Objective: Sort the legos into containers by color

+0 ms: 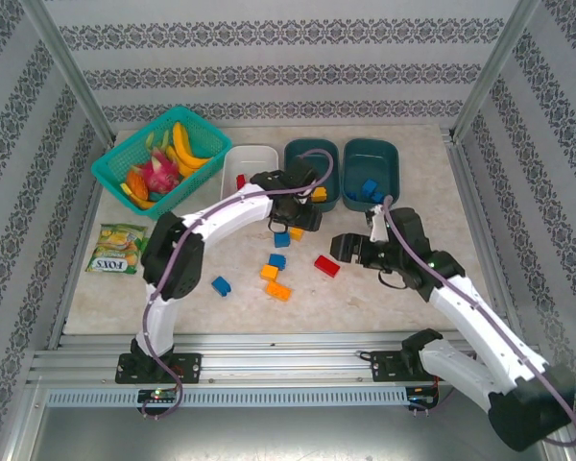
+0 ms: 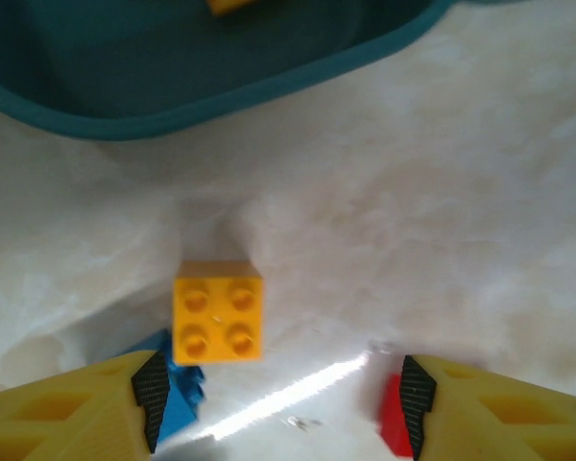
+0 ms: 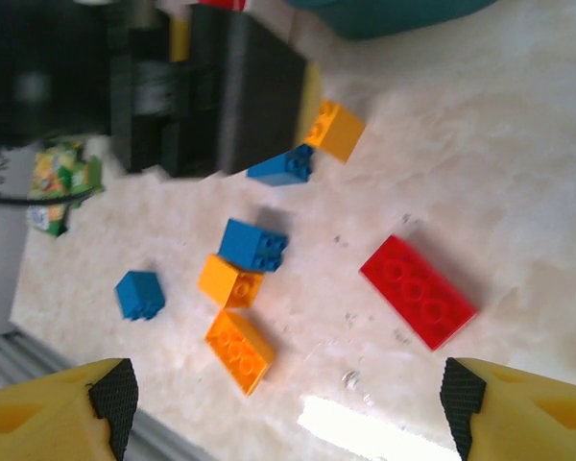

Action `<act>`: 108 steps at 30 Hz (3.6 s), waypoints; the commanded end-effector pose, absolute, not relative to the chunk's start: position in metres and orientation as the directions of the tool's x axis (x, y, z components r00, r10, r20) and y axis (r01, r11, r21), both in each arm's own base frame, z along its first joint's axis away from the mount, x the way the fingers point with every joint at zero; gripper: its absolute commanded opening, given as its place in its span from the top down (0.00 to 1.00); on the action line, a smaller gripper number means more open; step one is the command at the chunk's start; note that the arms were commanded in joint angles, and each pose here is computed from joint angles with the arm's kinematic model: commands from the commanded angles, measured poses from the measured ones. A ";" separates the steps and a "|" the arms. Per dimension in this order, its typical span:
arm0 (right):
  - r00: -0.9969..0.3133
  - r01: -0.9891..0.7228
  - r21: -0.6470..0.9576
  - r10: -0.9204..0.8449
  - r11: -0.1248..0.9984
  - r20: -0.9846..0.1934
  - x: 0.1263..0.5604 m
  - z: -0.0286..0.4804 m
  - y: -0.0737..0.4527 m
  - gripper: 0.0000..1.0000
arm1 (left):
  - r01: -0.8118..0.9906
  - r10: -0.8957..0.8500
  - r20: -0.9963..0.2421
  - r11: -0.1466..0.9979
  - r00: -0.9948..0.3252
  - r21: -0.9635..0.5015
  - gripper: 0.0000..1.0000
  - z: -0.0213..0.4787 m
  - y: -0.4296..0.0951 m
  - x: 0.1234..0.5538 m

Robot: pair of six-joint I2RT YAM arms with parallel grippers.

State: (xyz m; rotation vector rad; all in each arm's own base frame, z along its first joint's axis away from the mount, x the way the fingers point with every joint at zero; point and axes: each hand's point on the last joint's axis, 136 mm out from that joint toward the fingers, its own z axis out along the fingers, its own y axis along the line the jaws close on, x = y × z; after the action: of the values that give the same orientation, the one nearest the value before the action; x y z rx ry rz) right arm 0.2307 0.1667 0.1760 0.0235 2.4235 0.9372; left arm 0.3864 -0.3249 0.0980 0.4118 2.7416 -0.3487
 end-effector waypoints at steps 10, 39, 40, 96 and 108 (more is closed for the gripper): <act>-0.873 -0.182 0.678 0.200 0.712 -0.444 0.213 0.182 0.165 0.11 | 0.330 0.313 -0.282 0.944 -0.907 -0.012 0.34 0.055 -0.314 0.404; -0.759 -0.167 0.716 0.376 0.678 -0.532 0.274 0.245 0.162 0.15 | 0.230 0.099 -0.519 0.954 -0.849 -0.194 0.72 0.182 -0.320 0.448; -0.750 -0.156 0.713 0.388 0.684 -0.536 0.280 0.247 0.160 0.15 | 0.222 0.080 -0.534 0.952 -0.841 -0.208 0.72 0.186 -0.320 0.458; -0.709 0.023 0.716 0.516 0.698 -0.481 0.322 0.223 0.147 0.15 | -0.045 -0.084 -0.554 0.995 -0.828 -0.084 0.61 0.068 -0.283 0.563; -0.712 0.037 0.715 0.520 0.698 -0.471 0.322 0.219 0.145 0.14 | -0.020 -0.070 -0.553 0.995 -0.830 -0.097 0.49 0.071 -0.288 0.563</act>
State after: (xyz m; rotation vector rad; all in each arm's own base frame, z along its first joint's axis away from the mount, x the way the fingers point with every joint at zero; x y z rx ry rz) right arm 0.3213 0.1496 0.2164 0.4056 2.2456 0.9168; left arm 0.5674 -0.2973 0.0834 -0.0582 2.4988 -0.1543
